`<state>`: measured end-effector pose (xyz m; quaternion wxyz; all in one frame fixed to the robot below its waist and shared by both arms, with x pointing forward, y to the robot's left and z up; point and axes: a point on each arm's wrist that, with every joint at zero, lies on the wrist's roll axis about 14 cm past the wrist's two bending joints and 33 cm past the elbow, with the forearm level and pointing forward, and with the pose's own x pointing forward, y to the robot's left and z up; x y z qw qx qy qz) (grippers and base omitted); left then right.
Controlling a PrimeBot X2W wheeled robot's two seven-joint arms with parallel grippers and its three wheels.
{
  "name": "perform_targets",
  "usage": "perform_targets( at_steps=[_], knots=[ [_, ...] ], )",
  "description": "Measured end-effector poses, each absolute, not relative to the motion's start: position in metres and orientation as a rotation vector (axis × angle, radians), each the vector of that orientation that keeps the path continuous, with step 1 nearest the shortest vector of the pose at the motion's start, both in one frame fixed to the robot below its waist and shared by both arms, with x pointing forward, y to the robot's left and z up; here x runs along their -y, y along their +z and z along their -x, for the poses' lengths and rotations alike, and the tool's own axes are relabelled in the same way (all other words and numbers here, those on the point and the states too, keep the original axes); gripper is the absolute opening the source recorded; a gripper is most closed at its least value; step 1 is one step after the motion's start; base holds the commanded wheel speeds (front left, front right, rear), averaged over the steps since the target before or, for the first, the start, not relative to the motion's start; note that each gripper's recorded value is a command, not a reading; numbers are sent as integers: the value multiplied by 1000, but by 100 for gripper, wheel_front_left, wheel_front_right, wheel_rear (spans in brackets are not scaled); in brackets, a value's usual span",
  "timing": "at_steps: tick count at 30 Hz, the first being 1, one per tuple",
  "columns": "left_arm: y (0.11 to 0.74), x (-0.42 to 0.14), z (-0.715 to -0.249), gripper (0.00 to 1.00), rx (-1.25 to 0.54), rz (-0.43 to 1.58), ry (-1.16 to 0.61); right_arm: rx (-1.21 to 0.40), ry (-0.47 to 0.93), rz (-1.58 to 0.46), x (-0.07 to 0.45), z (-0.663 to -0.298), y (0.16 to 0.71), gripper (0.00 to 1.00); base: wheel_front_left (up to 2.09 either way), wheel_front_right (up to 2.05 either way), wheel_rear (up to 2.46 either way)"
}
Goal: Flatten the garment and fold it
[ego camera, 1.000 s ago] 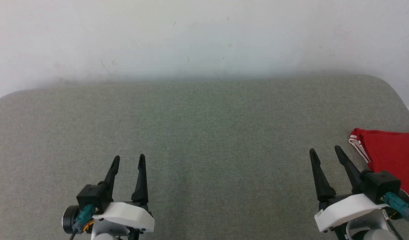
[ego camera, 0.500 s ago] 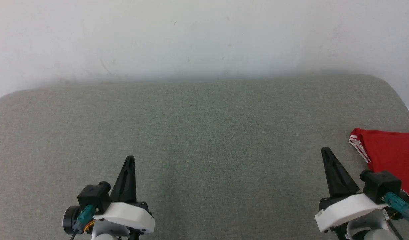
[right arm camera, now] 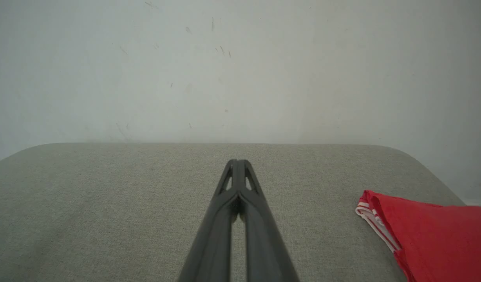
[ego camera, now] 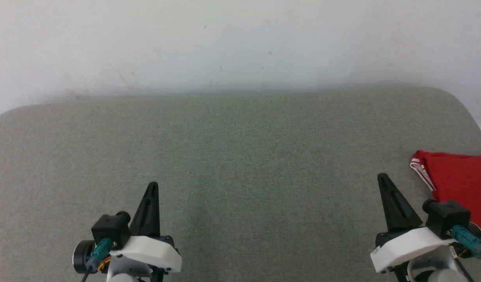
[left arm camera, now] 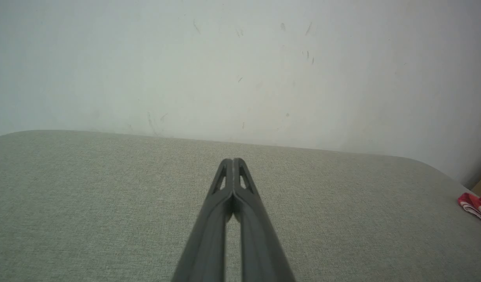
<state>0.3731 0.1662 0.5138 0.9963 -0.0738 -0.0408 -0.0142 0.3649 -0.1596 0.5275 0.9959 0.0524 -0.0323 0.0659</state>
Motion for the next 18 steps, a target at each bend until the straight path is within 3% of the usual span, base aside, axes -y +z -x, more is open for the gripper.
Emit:
perform_targets(
  at_steps=[18],
  knots=[
    [518, -166, -375, 0, 78, 114, -33, 47, 133, -83, 159, -365, 525, 0, 0, 0, 0]
  ],
)
